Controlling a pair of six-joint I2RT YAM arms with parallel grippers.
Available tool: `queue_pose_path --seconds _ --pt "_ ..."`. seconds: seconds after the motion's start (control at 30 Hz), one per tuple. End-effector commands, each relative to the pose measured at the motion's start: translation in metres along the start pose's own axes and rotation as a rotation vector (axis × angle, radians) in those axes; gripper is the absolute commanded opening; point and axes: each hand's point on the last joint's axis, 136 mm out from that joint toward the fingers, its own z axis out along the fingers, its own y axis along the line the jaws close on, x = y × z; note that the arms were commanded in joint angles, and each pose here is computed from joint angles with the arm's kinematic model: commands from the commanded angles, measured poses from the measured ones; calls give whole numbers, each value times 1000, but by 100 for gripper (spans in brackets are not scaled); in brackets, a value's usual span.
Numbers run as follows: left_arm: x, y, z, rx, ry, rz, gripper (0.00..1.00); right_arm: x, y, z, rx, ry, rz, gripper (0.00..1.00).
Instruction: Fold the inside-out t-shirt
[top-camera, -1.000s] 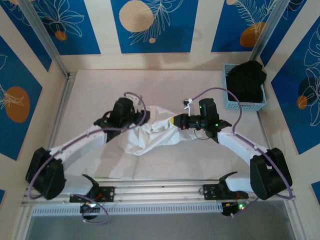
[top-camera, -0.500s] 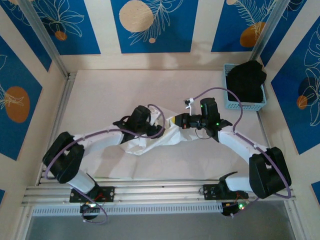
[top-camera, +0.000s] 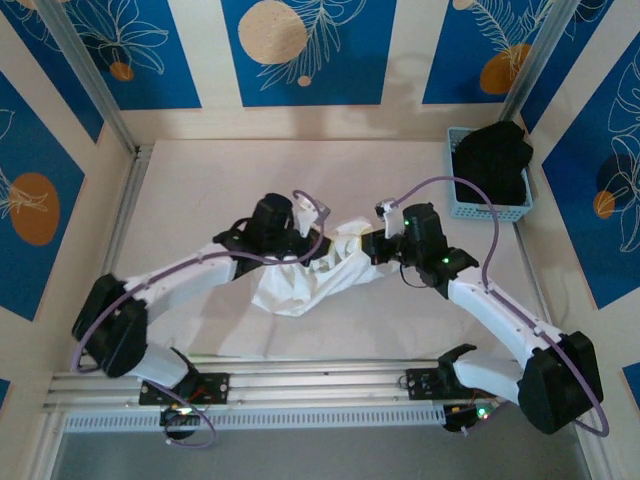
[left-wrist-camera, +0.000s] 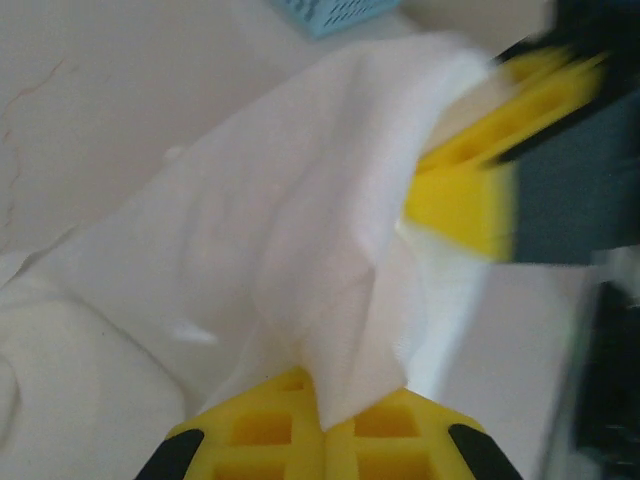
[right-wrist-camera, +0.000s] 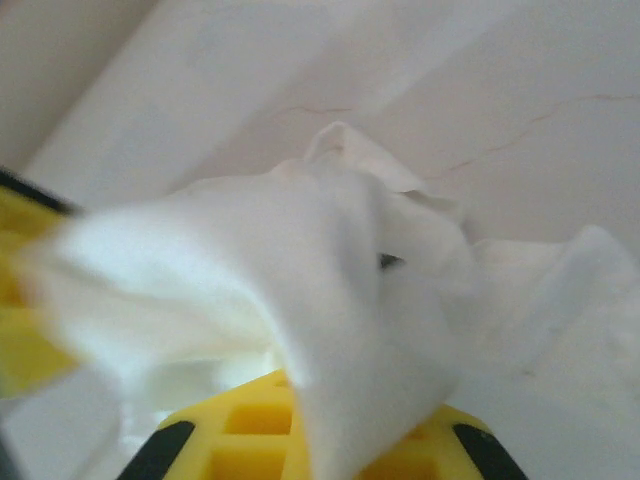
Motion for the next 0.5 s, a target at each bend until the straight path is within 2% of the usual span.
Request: queue_pose_path --seconds 0.0,0.1,0.23,0.33,0.47 --pt "-19 -41 -31 202 -62 -70 0 -17 -30 -6 273 -29 -128 12" --pt "-26 -39 -40 195 -99 -95 0 -21 -37 -10 386 -15 -153 16" --pt "-30 -28 -43 138 -115 -115 0 -18 -24 -27 370 -19 -184 29" --pt "-29 -21 -42 106 -111 -120 0 -11 3 -41 238 -44 -213 38" --pt "-29 -18 -41 95 -112 -119 0 6 52 -50 -44 -95 -216 47"
